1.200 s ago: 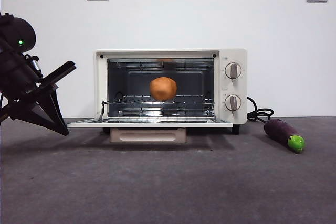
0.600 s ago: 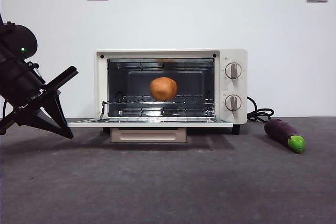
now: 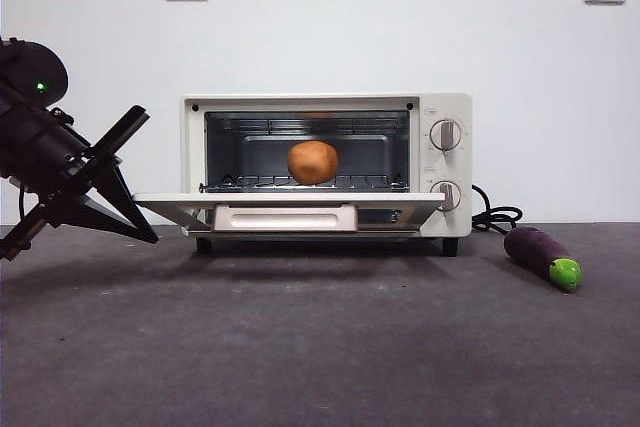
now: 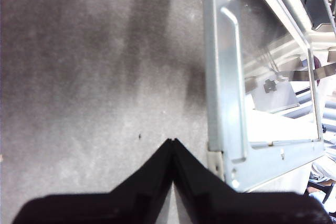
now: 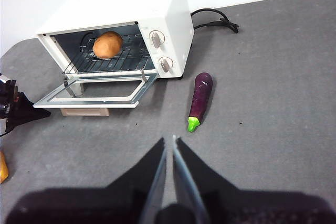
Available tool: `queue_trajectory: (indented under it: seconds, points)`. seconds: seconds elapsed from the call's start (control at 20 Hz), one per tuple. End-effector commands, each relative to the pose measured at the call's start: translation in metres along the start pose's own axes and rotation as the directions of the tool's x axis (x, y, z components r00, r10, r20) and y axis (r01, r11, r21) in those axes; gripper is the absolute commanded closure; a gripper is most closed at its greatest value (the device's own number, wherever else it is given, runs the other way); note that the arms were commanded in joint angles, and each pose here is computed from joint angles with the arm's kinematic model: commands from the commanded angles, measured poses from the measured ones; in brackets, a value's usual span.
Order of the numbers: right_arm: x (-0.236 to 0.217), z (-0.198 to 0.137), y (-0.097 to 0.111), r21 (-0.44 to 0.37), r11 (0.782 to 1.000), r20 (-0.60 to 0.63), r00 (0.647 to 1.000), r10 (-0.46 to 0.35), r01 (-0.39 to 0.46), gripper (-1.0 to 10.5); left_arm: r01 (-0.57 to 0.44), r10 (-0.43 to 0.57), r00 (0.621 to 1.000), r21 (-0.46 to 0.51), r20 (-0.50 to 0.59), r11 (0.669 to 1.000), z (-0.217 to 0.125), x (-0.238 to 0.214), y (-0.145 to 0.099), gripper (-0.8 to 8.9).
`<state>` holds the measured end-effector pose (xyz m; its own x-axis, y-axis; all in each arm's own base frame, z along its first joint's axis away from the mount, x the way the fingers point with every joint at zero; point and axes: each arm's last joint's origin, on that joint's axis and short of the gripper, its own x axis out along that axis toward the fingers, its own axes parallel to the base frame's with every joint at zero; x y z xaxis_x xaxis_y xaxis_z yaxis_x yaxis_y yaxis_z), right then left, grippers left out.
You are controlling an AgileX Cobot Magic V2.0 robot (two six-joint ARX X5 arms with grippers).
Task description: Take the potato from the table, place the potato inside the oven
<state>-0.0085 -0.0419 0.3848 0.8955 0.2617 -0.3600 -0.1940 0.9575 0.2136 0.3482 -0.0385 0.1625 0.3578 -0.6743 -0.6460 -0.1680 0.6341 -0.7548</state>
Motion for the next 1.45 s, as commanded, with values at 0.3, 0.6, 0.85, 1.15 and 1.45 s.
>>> queue_trajectory:
  seconds: [0.3, 0.6, 0.85, 1.15, 1.45]
  points:
    - [0.001, -0.003, -0.001, -0.002, 1.000, -0.015, 1.000, -0.009, 0.009, 9.2, 0.133, -0.133, 0.991, 0.006, 0.008, 0.991, 0.006, 0.005, -0.009, 8.21]
    - [0.001, -0.002, -0.001, -0.002, 1.000, -0.014, 1.000, -0.011, 0.011, 9.2, 0.171, -0.171, 0.984, 0.011, 0.046, 0.985, 0.011, 0.004, -0.013, 8.21]
    - [0.001, -0.002, -0.001, -0.002, 1.000, -0.013, 1.000, -0.013, 0.012, 9.2, 0.223, -0.224, 0.970, 0.013, 0.098, 0.975, 0.018, 0.002, -0.020, 8.21]
    - [0.001, -0.002, -0.002, -0.002, 0.999, 0.000, 0.999, -0.035, 0.035, 9.2, 0.284, -0.284, 0.943, 0.024, 0.171, 0.958, 0.026, -0.002, -0.028, 8.21]
    - [0.000, -0.001, -0.003, -0.001, 0.997, 0.021, 0.997, -0.071, 0.071, 9.2, 0.316, -0.308, 0.909, 0.020, 0.281, 0.949, 0.034, -0.006, -0.035, 8.21]
